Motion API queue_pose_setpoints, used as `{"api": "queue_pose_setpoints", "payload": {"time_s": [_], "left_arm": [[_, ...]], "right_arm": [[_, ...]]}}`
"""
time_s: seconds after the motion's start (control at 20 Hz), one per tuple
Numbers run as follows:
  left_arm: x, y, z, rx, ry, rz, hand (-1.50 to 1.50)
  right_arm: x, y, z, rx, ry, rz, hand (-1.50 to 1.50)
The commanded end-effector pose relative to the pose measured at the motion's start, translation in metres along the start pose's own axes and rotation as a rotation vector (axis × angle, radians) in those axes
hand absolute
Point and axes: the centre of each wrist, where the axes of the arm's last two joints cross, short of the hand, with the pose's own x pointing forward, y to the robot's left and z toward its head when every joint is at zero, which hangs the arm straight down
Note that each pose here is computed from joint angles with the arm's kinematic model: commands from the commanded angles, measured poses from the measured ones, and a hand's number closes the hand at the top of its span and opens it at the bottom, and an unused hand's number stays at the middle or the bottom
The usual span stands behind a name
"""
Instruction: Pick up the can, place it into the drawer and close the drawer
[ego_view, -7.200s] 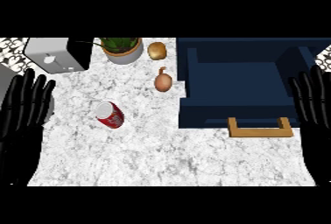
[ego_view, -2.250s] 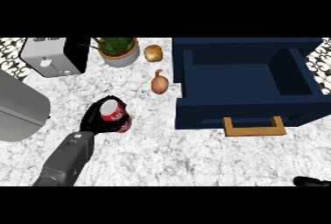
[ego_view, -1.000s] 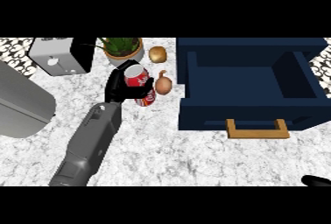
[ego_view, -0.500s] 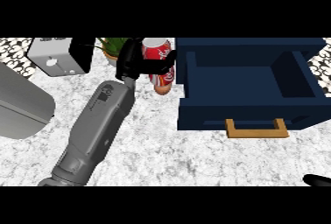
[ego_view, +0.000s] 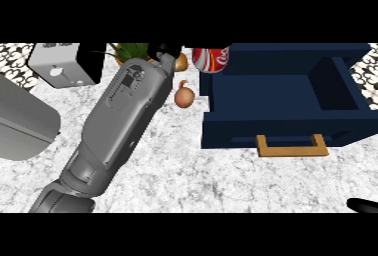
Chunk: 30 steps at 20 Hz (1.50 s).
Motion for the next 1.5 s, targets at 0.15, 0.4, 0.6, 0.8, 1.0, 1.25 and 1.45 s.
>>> {"api": "queue_pose_setpoints", "payload": {"time_s": [0.15, 0.4, 0.6, 0.8, 1.0, 1.25, 1.45], "left_arm": [[0.025, -0.036, -0.017, 0.015, 0.003, -0.051, 1.5], [0.042, -0.047, -0.028, 0.009, 0.046, -0.068, 1.5], [0.063, -0.058, -0.034, 0.0, 0.05, -0.092, 1.5], [0.055, -0.065, -0.035, 0.022, 0.072, -0.121, 1.5], [0.058, -0.069, -0.037, 0.047, 0.035, -0.142, 1.5], [0.055, -0.07, -0.039, 0.149, 0.047, -0.169, -1.5], [0.049, -0.069, -0.038, 0.198, 0.027, -0.152, -1.5]], "right_arm": [[-0.007, 0.001, -0.008, 0.02, -0.018, -0.007, -1.5], [0.005, 0.003, -0.006, 0.021, -0.007, -0.008, -1.5], [0.008, 0.002, -0.005, -0.005, -0.017, -0.009, -1.5], [0.011, 0.008, -0.011, 0.02, -0.042, -0.018, -1.5], [0.009, 0.014, -0.006, 0.053, -0.03, -0.036, -1.5], [0.015, 0.013, -0.007, 0.065, -0.026, 0.004, -1.5], [0.021, 0.012, -0.031, 0.077, -0.036, 0.0, -1.5]]}}
